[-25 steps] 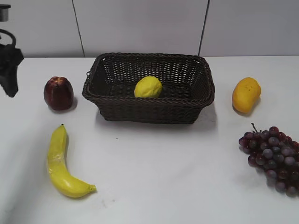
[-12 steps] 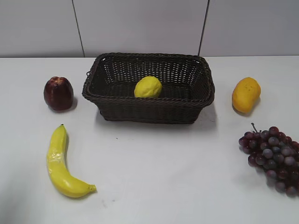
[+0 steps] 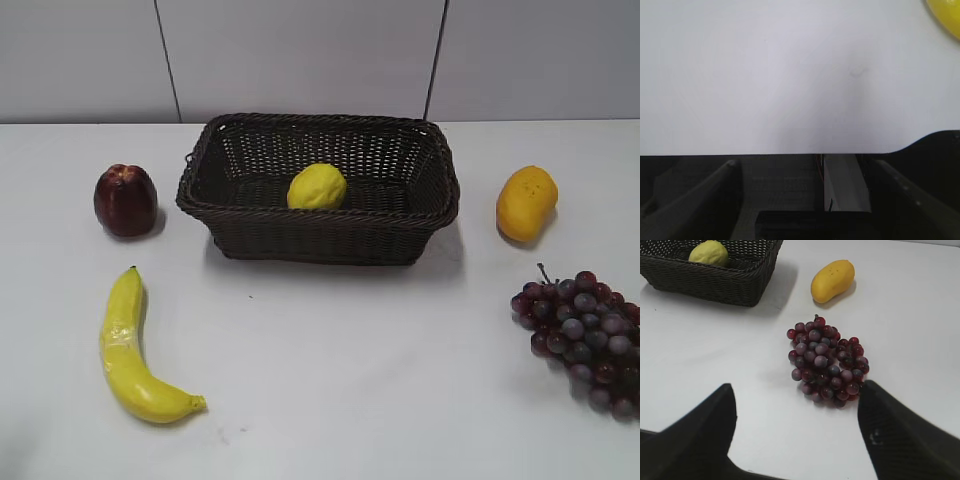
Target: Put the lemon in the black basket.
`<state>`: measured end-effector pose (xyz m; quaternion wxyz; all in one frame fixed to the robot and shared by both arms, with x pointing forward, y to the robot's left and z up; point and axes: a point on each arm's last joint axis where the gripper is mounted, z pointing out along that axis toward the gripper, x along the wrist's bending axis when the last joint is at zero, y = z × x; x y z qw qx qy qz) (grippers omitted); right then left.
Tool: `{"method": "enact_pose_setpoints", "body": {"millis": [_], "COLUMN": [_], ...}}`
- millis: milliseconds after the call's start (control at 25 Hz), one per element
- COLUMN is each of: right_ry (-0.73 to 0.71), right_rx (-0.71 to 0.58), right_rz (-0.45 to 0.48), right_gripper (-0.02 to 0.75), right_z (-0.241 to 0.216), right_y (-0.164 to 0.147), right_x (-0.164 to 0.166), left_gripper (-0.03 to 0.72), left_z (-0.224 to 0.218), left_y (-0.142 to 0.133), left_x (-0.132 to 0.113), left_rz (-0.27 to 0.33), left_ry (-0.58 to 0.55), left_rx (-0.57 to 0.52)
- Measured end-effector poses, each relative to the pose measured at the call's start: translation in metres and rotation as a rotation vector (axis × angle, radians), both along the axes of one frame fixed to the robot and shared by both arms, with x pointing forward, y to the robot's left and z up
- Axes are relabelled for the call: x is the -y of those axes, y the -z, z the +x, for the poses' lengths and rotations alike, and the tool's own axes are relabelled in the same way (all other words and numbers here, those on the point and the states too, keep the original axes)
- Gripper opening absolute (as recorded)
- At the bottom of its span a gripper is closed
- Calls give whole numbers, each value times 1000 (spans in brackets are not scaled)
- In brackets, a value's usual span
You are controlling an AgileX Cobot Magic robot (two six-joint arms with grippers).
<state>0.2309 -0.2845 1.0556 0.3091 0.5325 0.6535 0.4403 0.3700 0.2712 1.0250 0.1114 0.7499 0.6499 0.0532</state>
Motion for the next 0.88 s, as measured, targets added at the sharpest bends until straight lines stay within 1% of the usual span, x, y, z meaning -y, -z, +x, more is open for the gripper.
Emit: {"method": "enact_pose_setpoints", "body": {"millis": [120, 280, 440, 880], "right_ry": [0, 0, 0, 0], "right_rx": [0, 0, 0, 0], "right_rz": [0, 0, 0, 0], "right_gripper": [571, 571, 571, 571], "right_z": [0, 0, 0, 0], "right_y": [0, 0, 0, 0], "right_x": [0, 0, 0, 0], "left_gripper": [582, 582, 582, 582], "left_z": [-15, -34, -50, -98], "left_y": [4, 3, -4, -24], "left_x": [-3, -7, -10, -20], "left_rz": [-10, -30, -49, -97], "left_ry": [-4, -7, -7, -9], "left_rx": [53, 155, 254, 589]}}
